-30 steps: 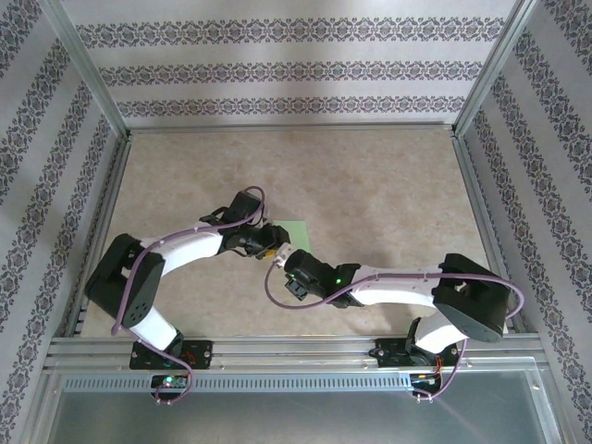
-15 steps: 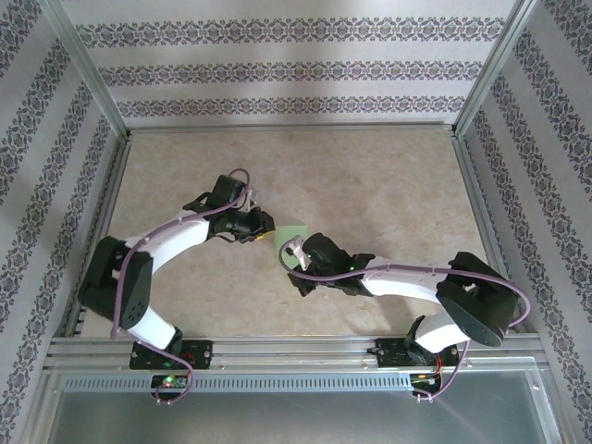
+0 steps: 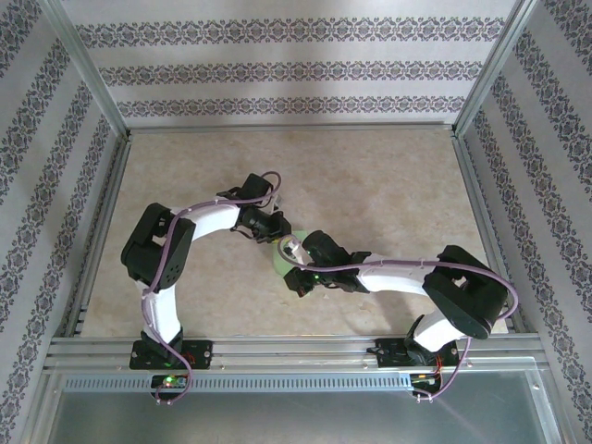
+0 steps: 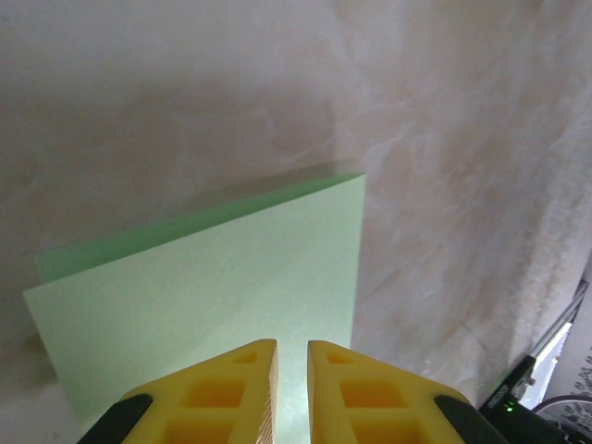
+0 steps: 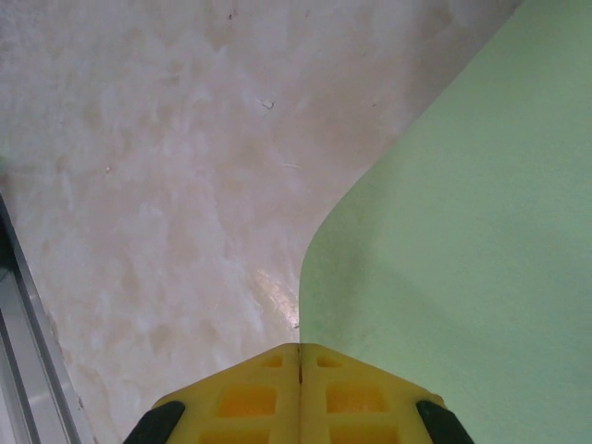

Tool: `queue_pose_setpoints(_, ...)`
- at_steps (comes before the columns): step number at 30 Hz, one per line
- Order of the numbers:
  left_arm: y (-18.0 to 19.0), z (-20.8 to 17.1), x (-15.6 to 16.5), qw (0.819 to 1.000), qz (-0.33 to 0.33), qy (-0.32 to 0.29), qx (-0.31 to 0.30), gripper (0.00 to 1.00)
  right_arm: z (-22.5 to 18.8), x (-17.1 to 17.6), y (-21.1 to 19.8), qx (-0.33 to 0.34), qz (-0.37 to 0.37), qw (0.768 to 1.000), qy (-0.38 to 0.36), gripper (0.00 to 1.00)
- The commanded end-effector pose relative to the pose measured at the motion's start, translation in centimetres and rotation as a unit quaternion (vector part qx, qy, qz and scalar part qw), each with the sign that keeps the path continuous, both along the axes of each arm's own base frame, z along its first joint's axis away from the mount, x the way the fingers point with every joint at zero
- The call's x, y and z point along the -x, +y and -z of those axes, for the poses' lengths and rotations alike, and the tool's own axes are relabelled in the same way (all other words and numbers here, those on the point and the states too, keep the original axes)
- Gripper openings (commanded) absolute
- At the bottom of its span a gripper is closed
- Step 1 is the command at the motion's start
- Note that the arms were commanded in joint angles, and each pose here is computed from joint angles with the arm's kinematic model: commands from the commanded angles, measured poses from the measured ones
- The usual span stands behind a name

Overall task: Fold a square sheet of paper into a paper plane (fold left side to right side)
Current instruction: Third fold the triangle at the center of the table.

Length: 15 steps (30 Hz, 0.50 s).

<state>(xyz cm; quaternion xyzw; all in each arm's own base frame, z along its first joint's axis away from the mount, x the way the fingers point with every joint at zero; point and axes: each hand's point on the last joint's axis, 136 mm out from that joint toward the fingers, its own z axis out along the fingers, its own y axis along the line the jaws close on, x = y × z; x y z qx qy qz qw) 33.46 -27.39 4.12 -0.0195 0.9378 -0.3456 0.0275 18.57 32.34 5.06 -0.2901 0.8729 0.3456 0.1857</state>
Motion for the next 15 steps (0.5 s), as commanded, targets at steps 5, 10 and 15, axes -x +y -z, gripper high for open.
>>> queue_pose_setpoints(5, -0.3, 3.0, 1.8, 0.998, 0.036, 0.030, -0.037, 0.14, 0.2, -0.7, -0.2, -0.012, 0.013, 1.000, 0.020, 0.00)
queue_pose_setpoints(10, 0.5, 4.4, 2.4, 0.997, 0.033, 0.040, -0.063, 0.13, 1.0, -1.4, -1.3, 0.004, 0.040, 0.999, 0.031, 0.00)
queue_pose_setpoints(15, 0.9, 4.8, 2.7, 0.996, 0.030, 0.043, -0.073, 0.12, 1.7, -2.3, -2.5, 0.025, 0.071, 0.997, 0.031, 0.00)
